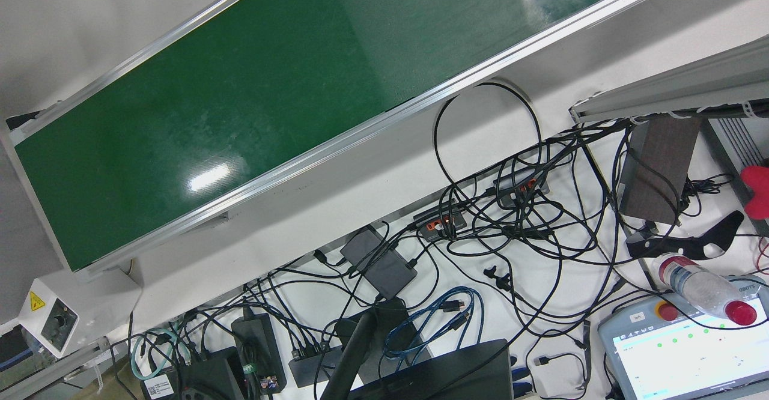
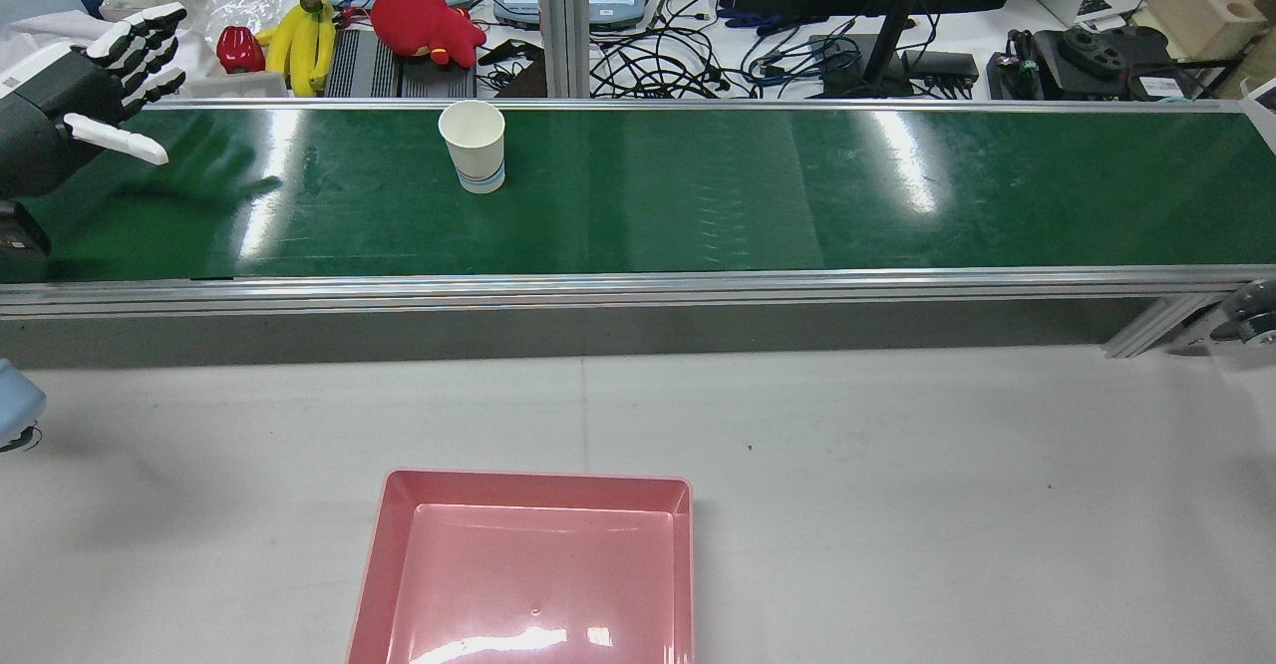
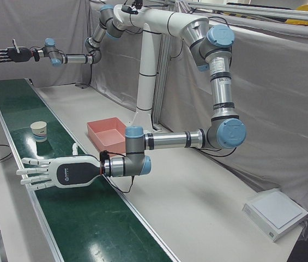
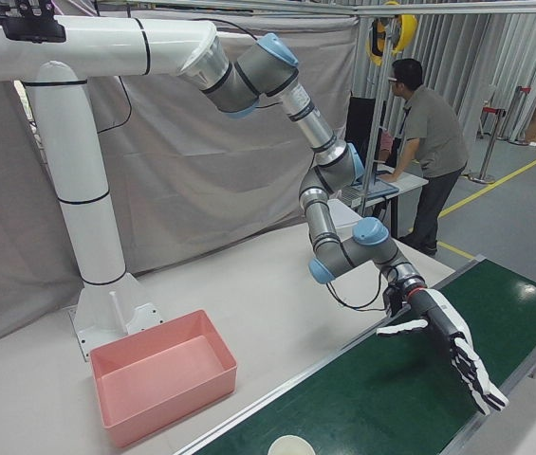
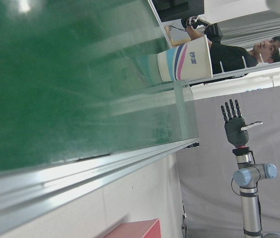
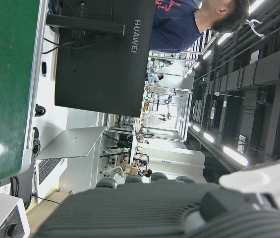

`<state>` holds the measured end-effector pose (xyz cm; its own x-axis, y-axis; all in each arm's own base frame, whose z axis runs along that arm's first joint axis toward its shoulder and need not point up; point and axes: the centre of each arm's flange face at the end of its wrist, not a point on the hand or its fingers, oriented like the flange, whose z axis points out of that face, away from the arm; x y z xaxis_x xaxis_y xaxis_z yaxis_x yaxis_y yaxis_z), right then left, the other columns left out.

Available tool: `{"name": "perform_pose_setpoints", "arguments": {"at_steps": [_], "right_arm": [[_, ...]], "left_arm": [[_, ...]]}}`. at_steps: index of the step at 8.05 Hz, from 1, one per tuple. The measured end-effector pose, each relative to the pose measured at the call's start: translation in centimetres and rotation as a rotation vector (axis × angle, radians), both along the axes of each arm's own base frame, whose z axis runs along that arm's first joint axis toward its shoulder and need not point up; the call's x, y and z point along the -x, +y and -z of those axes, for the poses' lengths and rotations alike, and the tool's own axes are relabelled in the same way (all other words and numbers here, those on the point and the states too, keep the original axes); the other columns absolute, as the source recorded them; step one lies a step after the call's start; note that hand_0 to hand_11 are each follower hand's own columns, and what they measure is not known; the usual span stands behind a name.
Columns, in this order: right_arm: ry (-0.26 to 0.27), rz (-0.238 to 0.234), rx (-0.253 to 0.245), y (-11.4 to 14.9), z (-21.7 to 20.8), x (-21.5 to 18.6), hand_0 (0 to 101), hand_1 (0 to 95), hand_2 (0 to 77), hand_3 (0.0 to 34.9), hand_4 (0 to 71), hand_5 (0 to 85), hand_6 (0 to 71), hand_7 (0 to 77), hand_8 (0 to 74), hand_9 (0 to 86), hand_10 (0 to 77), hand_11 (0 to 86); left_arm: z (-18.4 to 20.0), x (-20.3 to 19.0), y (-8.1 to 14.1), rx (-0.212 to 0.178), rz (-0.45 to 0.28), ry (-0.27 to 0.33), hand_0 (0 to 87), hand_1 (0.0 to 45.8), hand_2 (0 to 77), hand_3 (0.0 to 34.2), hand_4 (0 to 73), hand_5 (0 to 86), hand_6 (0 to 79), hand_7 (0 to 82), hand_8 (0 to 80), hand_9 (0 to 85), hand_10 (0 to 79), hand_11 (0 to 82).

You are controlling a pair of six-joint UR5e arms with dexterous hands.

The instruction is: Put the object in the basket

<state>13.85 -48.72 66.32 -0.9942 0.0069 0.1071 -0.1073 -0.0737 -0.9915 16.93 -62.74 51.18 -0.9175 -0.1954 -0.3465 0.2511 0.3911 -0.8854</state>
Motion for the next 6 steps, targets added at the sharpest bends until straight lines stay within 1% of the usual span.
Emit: {"name": "perform_pose_setpoints", "arguments": {"at_steps": [2, 3, 5, 6], "right_arm": [[0.000, 0.000, -0.001, 0.00, 0.01, -0.01, 0, 0.0, 0.5, 0.0, 0.0, 0.0, 0.0, 0.5, 0.0, 0.0, 0.0, 0.0], [0.000, 0.000, -0.001, -0.01, 0.01, -0.01, 0, 0.0, 0.5, 0.0, 0.0, 0.0, 0.0, 0.5, 0.0, 0.0, 0.0, 0.0], [0.000, 0.000, 0.000, 0.00, 0.01, 0.00, 0, 0.0, 0.5, 0.0, 0.0, 0.0, 0.0, 0.5, 0.0, 0.0, 0.0, 0.0], [0.000, 0.000, 0.000, -0.01, 0.00, 0.01, 0, 0.0, 0.5, 0.0, 0.0, 0.0, 0.0, 0.5, 0.0, 0.0, 0.0, 0.0]], "left_arm": [[-0.31, 0.21, 0.12, -0.004, 0.034, 0.014, 56.0, 11.4, 0.5, 10.1, 0.5, 17.5, 0.5, 0.5, 0.0, 0.5, 2.7, 6.0], [-0.48, 0.21, 0.21, -0.005, 0.042, 0.012, 56.0, 11.4, 0.5, 9.2, 0.5, 17.5, 0.5, 0.5, 0.5, 0.5, 2.7, 6.0], [-0.51, 0.20, 0.26, -0.011, 0.051, -0.004, 56.1, 11.4, 0.5, 9.6, 0.5, 18.0, 0.5, 0.5, 0.5, 0.5, 2.7, 6.0], [-0.26, 0.16, 0.23, -0.011, 0.052, -0.013, 57.0, 12.5, 0.5, 9.6, 0.5, 18.5, 0.5, 0.5, 0.5, 0.5, 2.7, 6.0]]}}
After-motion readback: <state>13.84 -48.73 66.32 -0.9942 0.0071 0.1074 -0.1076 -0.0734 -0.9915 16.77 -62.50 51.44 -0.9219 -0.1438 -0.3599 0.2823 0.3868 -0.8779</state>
